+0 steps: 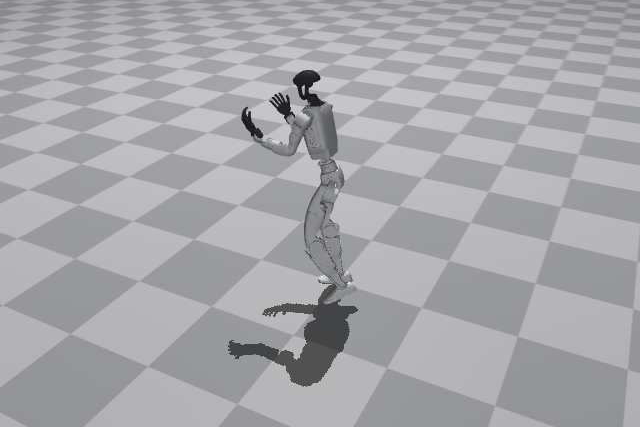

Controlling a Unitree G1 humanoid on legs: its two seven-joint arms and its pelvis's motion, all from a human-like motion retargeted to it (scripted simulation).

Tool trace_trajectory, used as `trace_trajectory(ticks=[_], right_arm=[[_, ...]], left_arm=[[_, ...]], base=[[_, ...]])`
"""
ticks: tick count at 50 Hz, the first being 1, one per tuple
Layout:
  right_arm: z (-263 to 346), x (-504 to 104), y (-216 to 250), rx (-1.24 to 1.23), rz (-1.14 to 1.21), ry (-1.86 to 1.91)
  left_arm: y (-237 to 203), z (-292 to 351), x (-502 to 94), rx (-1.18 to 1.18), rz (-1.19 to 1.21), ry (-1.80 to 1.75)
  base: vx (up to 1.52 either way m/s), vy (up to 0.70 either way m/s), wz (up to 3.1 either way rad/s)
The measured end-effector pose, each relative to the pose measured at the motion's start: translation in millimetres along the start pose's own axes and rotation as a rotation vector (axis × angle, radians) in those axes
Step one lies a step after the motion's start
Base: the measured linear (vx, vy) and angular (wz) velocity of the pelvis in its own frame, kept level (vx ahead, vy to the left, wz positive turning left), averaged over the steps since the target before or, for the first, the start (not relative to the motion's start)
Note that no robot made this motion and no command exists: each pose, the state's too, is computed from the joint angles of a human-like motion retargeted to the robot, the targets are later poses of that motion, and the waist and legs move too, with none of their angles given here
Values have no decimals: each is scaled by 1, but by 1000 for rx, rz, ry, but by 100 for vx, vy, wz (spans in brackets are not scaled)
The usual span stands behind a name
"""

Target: Kungfu

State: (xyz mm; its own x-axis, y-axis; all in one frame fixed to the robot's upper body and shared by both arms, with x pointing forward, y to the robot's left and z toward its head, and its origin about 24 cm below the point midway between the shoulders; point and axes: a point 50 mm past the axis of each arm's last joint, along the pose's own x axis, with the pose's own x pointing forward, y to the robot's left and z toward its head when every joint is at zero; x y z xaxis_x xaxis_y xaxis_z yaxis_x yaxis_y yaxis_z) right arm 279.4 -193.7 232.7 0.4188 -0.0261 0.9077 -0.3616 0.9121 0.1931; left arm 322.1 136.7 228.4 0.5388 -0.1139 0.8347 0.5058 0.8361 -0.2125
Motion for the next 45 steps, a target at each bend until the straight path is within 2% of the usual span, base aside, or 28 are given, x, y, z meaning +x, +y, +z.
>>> trace_trajectory(ticks=[5,13,18,22,25,29,35,40,42,45], right_arm=[[31,17,5,106,-46,-184],[41,15,22,440,-9,-242],[50,3,23,461,-36,-284],[67,-13,15,394,-111,-335],[78,-19,16,319,-148,-403],[81,-17,20,223,-135,-407],[90,7,37,53,47,-456],[83,49,43,-177,182,-451],[80,73,32,-307,186,-426],[73,110,12,-571,210,-382]], left_arm=[[-24,-11,13,-345,-95,-9],[-64,-28,13,-787,-238,-2],[-94,-36,11,-1041,-273,-23],[-102,-42,2,-1072,-256,-22],[-93,-36,1,-937,-290,-8],[-67,-29,-18,-601,-312,47],[-30,-3,-33,-150,-409,124],[20,27,-39,209,-370,253],[47,46,-42,419,-325,330],[94,90,-49,861,-175,391]], base=[[56,-5,-291],[60,31,-277],[59,76,-215],[61,80,-179],[7,78,-114],[21,36,-41],[6,12,97],[8,-13,182],[-2,-17,224],[-10,-28,193]])
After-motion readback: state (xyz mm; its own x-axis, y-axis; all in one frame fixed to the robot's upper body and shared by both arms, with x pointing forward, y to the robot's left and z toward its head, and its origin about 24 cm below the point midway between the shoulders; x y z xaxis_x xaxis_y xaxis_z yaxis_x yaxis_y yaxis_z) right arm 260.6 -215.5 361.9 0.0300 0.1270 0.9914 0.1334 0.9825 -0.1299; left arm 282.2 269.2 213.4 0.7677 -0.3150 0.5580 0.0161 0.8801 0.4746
